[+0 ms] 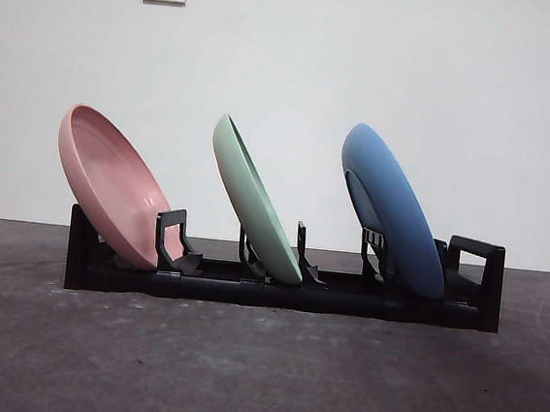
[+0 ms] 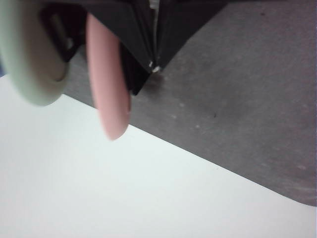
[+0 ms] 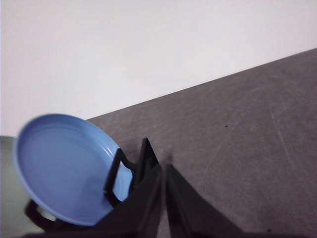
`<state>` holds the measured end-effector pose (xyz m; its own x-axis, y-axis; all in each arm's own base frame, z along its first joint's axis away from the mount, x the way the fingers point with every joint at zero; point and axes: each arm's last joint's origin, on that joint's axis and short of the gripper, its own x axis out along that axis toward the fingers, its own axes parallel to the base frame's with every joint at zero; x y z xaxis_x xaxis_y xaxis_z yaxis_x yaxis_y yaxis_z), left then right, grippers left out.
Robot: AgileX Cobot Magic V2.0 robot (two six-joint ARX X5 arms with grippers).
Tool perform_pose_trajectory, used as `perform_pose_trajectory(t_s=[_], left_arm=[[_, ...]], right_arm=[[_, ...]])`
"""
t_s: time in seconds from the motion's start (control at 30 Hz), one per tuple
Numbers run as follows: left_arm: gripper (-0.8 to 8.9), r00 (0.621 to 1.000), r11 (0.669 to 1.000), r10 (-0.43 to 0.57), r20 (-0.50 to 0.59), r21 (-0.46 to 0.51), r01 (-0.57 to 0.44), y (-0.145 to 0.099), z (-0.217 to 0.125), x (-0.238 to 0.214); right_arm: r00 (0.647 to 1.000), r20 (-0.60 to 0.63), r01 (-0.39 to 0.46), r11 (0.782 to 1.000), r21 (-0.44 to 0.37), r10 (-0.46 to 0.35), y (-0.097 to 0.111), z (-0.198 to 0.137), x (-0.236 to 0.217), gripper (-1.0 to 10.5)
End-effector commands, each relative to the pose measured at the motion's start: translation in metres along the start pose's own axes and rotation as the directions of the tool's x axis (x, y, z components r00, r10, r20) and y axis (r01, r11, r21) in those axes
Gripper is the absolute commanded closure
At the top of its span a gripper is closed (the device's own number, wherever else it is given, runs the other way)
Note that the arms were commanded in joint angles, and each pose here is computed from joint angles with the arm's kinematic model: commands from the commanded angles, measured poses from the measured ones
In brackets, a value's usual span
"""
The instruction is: Place the plate
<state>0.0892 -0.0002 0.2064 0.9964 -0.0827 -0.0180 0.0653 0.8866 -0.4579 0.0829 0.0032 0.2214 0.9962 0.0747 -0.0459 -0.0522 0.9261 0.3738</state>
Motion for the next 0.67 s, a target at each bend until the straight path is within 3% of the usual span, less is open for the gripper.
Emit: perform_pose_trajectory(t_s=[0.03, 0.2, 0.4, 0.67], left_arm=[[8.03, 0.999, 1.0, -0.01, -0.033, -0.02, 0.009, -0.015, 0.025, -0.01], [8.03, 0.985, 1.0, -0.001, -0.175, 0.001, 0.001, -0.033, 0.054, -0.018], [8.03, 0.944, 0.995, 0.049, -0.326, 0.094, -0.019, -0.047, 0.081, -0.012], [8.03, 0.796, 0.981, 0.018, -0.605, 0.166, 0.103, -0.057, 0.095, 0.017]], right_arm=[[1.0, -0.028, 0.006, 1.0, -0.005, -0.006, 0.009, 0.023, -0.005, 9.3], [0.989, -0.15, -0.024, 0.994, -0.111, 0.007, 0.025, 0.056, -0.004, 9.3], [0.931, -0.357, -0.126, 0.984, -0.13, 0.072, 0.039, 0.085, 0.01, 9.3], [0.804, -0.573, -0.227, 0.973, -0.044, 0.161, 0.055, 0.107, 0.037, 9.3]])
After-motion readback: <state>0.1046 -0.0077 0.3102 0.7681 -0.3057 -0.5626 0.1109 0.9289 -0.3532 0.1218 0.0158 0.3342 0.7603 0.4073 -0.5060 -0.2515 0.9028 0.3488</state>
